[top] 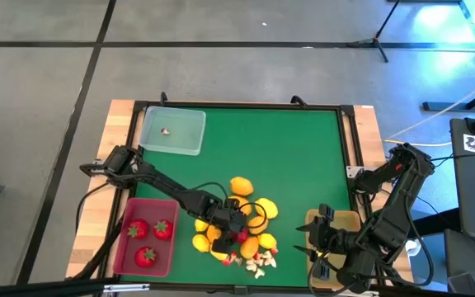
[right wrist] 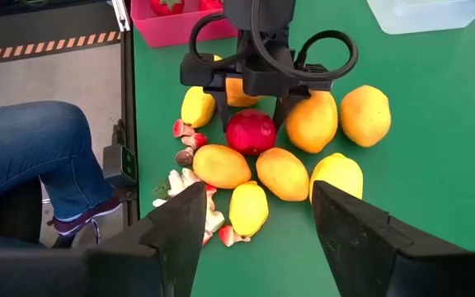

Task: Sort produce into baskets
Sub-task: Put the red tomato into the red bin

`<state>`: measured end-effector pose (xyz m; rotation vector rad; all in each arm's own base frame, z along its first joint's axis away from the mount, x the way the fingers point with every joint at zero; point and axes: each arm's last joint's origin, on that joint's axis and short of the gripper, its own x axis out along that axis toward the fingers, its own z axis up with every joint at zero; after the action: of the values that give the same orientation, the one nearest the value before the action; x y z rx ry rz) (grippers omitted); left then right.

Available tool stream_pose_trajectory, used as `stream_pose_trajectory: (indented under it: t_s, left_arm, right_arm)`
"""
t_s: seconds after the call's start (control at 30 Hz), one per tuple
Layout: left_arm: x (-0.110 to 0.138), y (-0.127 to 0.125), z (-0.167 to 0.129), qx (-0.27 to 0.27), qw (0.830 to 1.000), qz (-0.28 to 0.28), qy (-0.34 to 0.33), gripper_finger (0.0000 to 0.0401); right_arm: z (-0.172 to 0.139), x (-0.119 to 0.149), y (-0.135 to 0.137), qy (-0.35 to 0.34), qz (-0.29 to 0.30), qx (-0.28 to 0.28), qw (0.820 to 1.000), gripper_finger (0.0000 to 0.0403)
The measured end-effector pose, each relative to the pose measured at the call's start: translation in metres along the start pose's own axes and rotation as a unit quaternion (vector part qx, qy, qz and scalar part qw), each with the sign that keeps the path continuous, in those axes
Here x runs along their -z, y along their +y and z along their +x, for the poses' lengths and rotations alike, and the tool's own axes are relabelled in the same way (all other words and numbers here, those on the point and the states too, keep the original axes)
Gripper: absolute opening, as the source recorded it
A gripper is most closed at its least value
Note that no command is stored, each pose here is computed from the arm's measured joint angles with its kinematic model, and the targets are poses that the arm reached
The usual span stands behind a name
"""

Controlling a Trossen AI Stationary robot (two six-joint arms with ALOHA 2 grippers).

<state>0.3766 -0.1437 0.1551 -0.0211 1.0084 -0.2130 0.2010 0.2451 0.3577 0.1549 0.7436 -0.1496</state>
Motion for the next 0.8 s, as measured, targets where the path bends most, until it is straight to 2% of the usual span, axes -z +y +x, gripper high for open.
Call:
stream_pose_trajectory:
  t_s: [0.17,0.4,0.67,0.8]
  left_arm:
    - [0.000,0.002,0.000,-0.002,1.000,-0.016,0.001,0.0289]
    - [-0.002,0.002,-0.009,0.002,1.000,-0.018,0.003,0.0290]
    - [-0.009,0.001,-0.071,0.003,1.000,-0.019,-0.006,0.0290]
    - [-0.001,0.001,-0.110,-0.003,0.999,-0.041,0.022,0.0290]
  right_arm:
    - [0.000,0.000,0.000,0.000,0.000,0.000,1.000,0.0221]
    - [0.000,0.000,0.000,0.000,0.000,0.000,1.000,0.0221]
    - [0.000,0.000,0.000,0.000,0.000,0.000,1.000,0.0221]
    - [0.000,0.000,0.000,0.000,0.000,0.000,1.000,0.0221]
